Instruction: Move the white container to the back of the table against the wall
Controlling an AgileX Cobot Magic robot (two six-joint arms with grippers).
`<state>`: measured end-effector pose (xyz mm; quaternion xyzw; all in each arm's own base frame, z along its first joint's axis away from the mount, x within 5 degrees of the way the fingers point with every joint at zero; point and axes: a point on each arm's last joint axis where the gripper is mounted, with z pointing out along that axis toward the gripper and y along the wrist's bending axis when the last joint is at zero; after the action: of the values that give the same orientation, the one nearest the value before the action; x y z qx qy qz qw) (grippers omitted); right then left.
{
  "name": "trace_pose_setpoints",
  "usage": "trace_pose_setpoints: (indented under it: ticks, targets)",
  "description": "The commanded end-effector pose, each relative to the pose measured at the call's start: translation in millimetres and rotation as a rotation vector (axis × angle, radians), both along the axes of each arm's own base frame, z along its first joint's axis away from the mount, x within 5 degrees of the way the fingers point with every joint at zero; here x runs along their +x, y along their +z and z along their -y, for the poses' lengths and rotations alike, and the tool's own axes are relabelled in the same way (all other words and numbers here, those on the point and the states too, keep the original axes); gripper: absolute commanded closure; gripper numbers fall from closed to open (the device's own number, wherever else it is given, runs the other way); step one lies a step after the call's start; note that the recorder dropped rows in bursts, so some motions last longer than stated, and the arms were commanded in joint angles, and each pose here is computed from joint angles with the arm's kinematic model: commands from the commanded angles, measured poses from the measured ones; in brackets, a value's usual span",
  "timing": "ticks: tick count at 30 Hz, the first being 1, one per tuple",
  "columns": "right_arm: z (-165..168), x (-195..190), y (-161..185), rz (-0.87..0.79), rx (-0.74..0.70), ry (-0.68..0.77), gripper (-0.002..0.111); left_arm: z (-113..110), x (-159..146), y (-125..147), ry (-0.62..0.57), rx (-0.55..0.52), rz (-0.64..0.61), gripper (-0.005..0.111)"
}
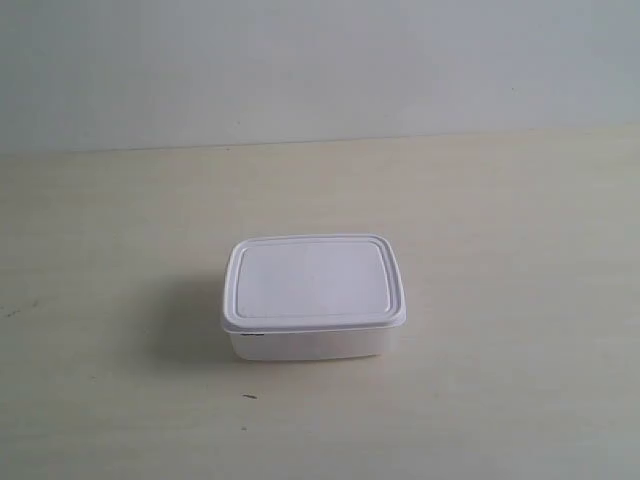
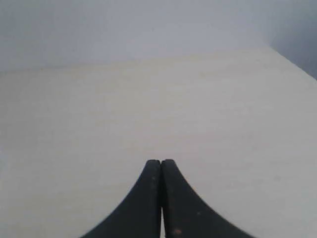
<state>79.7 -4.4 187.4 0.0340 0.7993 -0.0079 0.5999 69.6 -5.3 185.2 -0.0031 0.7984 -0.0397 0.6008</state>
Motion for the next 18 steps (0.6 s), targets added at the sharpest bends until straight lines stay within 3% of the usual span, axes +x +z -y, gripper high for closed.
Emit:
trace_pose_setpoints:
  ticks: [1, 3, 7, 12, 14, 16, 18]
  targets:
    - [2.5, 1.9, 12.5, 0.156, 0.048, -0.039, 0.108, -2.1, 1.7, 7.3, 0.025, -0.005, 0.080, 0.107]
    - [3.8, 2.3, 18.5, 0.223, 0.041, -0.051, 0.108, -2.6, 2.0, 9.0, 0.032, -0.012, 0.098, 0.107]
    - [4.8, 2.4, 22.8, 0.274, 0.092, -0.068, 0.108, -4.2, 2.9, 14.7, 0.093, -0.225, 0.153, 0.107]
    - [4.4, 2.4, 20.8, 0.255, 0.141, -0.073, 0.108, -5.8, 3.3, 18.0, 0.112, -0.259, 0.190, 0.107]
    - [4.1, 2.4, 19.5, 0.241, 0.144, -0.071, 0.108, -6.5, 3.3, 18.9, 0.143, -0.402, 0.196, 0.107]
    - [4.0, 2.3, 18.9, 0.235, 0.150, -0.071, 0.108, -6.2, 3.2, 17.8, 0.180, -0.619, 0.174, 0.107]
    - [4.0, 2.3, 18.9, 0.236, 0.169, -0.074, 0.108, -5.2, 3.1, 16.3, 0.190, -0.698, 0.151, 0.107]
